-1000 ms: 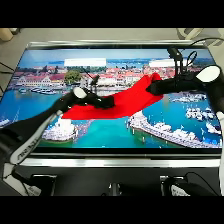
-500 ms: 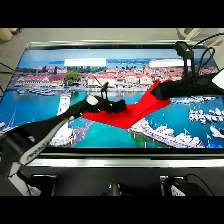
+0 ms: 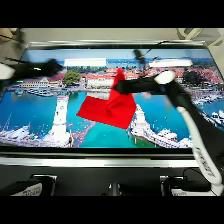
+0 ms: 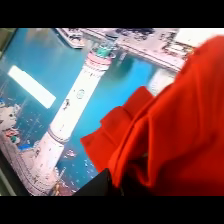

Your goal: Fold the shirts.

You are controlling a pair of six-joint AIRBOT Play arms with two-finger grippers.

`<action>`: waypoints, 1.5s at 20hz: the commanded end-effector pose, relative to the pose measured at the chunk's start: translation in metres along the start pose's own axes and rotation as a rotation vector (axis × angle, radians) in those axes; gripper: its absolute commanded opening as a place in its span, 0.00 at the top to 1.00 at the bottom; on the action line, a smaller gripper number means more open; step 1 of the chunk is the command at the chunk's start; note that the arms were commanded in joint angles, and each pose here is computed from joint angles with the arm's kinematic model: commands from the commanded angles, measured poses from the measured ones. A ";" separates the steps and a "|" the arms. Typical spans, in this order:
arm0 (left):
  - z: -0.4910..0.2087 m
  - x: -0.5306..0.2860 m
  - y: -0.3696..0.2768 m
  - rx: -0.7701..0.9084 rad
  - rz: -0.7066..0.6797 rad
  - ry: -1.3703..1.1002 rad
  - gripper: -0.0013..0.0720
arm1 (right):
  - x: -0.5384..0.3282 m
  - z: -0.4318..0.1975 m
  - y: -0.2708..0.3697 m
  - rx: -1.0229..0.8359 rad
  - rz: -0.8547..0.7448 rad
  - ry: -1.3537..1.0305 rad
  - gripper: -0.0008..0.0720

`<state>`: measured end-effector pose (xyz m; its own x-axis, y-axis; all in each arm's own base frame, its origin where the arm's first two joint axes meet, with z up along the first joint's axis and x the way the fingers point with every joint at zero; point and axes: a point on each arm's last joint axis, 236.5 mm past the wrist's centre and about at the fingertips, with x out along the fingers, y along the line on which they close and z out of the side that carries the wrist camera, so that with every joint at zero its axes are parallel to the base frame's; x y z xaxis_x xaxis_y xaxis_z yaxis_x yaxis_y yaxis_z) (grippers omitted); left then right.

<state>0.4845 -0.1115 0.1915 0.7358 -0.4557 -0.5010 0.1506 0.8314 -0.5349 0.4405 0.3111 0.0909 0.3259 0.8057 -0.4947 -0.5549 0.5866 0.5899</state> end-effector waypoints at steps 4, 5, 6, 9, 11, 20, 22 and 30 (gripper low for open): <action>0.043 -0.138 -0.020 0.095 0.057 -0.215 0.95 | 0.127 -0.076 0.022 0.164 0.139 0.140 0.95; 0.044 -0.145 -0.027 0.107 0.049 -0.228 0.95 | 0.131 -0.080 0.018 0.181 0.139 0.146 0.74; 0.043 -0.149 -0.032 0.115 0.041 -0.234 0.95 | 0.131 -0.080 0.015 0.177 0.135 0.146 0.34; 0.043 -0.150 -0.033 0.123 0.047 -0.235 0.95 | 0.098 -0.070 0.005 0.102 0.148 0.174 0.04; 0.041 -0.148 -0.025 0.133 0.075 -0.228 0.95 | 0.055 -0.076 -0.027 0.040 0.068 0.274 0.04; 0.023 -0.133 -0.006 0.124 0.109 -0.174 0.95 | -0.024 -0.164 -0.136 0.377 -0.184 0.454 0.05; 0.022 -0.132 -0.008 0.127 0.103 -0.171 0.95 | 0.002 -0.160 -0.126 0.440 -0.147 0.377 0.05; 0.013 -0.125 -0.027 0.144 0.058 -0.149 0.95 | -0.002 -0.103 -0.097 0.262 0.099 0.232 0.96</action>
<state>0.3983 -0.0681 0.2773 0.8377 -0.3510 -0.4185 0.1808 0.9012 -0.3938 0.3993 0.2504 -0.0631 0.0495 0.7763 -0.6284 -0.2157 0.6227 0.7522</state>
